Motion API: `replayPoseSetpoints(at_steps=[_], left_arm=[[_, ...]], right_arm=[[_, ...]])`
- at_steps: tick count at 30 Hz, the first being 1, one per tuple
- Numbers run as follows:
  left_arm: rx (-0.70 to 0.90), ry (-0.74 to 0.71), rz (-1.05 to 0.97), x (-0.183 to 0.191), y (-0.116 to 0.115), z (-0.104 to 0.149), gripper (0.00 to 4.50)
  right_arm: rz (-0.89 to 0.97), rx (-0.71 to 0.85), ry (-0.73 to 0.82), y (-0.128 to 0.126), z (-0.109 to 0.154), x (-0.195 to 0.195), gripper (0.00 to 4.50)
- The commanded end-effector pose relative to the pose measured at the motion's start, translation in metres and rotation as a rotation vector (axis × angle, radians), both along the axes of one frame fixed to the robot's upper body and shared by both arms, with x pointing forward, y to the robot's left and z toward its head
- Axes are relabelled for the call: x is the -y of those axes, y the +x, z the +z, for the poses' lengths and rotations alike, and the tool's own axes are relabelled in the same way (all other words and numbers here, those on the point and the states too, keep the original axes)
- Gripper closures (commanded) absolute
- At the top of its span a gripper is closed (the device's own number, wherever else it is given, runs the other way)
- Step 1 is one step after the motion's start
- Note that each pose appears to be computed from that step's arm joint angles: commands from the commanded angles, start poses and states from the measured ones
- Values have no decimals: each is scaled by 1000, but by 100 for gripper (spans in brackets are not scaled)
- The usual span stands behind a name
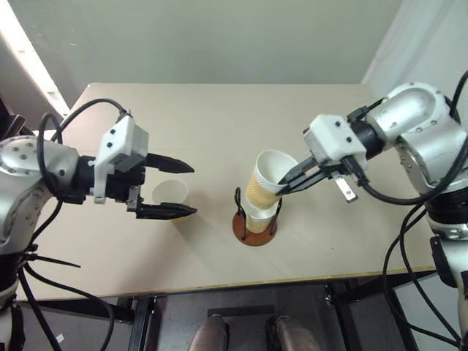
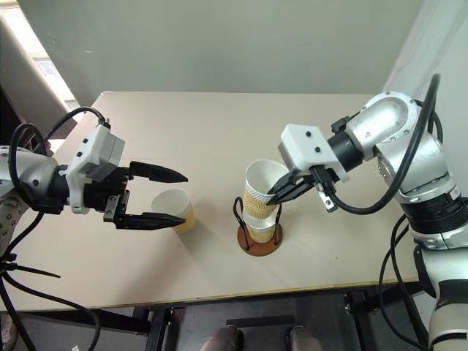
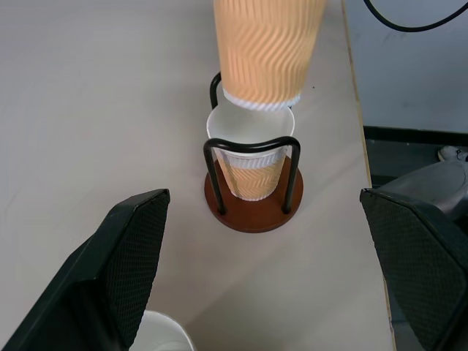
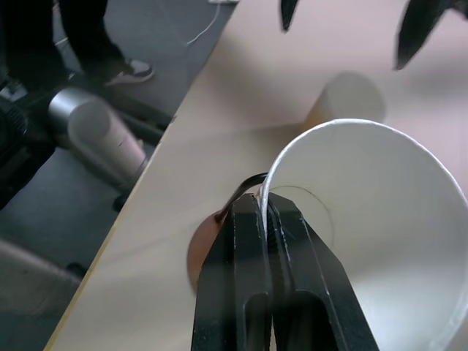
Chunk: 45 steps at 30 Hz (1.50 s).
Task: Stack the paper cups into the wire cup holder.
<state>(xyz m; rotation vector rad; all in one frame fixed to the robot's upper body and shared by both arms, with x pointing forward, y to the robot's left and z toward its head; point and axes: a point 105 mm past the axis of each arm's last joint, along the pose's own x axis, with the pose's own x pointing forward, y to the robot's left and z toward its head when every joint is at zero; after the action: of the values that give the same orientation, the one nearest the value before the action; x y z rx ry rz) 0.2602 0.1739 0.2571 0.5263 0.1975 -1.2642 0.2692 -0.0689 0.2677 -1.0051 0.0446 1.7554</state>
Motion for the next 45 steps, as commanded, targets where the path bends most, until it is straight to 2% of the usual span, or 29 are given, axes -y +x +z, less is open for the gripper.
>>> replayPoseSetpoints(at_steps=[1,11,12,15,25,26,28,31,34,38,45], left_arm=[[49,11,-6,1,-4,7,0],[51,4,18,-3,-5,7,0],[52,4,18,-3,-5,6,0],[54,5,19,-3,-5,6,0],[84,4,64,-9,4,10,0],[85,14,68,-10,4,10,0],[84,50,91,-17,6,9,0],[84,168,147,-35,12,0,0],[73,206,139,-40,14,-4,0],[61,269,136,-43,18,-14,0],[34,429,128,-47,30,-50,0]], right_arm=[[24,41,-15,-1,1,-2,446],[42,61,-69,4,-10,-4,446],[42,63,-72,5,-10,-4,429],[41,71,-80,7,-11,-5,358],[29,89,-44,8,-1,-4,13],[22,91,-29,9,2,-3,3],[-11,77,53,12,13,-5,3],[-113,8,287,21,37,-13,3],[-179,-26,422,26,42,-24,3],[-218,-43,474,25,35,-34,3],[-291,-68,502,29,26,-36,3]])
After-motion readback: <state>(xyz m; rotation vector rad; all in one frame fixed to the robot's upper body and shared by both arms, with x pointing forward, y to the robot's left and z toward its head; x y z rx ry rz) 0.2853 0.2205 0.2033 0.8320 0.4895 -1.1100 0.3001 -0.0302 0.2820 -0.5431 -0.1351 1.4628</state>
